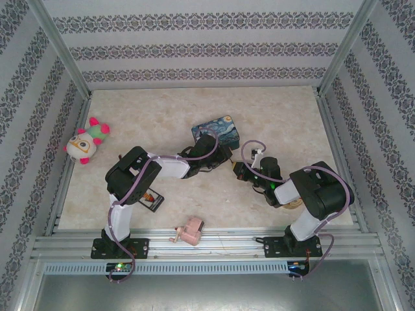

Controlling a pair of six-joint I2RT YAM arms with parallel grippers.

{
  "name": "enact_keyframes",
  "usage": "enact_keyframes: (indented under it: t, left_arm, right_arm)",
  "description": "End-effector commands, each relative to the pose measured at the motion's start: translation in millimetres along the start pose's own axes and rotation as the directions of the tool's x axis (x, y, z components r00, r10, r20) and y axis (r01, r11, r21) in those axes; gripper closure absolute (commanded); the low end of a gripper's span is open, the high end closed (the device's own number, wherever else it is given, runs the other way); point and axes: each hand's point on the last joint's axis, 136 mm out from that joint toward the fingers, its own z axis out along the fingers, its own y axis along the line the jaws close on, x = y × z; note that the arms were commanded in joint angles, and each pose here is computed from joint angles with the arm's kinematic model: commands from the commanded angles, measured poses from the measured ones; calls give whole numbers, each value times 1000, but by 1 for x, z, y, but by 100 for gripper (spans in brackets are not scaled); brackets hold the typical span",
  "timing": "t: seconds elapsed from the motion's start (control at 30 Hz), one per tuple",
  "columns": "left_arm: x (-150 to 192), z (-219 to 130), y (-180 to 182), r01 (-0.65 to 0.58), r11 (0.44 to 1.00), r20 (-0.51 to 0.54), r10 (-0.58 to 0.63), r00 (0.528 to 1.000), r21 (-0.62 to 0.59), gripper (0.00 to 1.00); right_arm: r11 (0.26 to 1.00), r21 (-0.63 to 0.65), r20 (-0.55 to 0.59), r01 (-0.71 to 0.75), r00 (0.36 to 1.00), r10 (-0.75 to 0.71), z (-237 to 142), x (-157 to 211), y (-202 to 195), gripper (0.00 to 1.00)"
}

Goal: Unlock the padlock with the key

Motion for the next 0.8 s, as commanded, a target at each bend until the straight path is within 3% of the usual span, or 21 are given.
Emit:
enact_keyframes:
  t: [0.0,0.77]
  left_arm:
    - [0,0,-10,44,998,-26,-42,999,55,89]
    - [2,4,-11,87,995,-44,-85,995,47,89]
  right_arm:
    - [998,-52,24,32,999,-30,7,-10,16,100]
    - [996,-20,67,91,994,-90,4,-13,22,100]
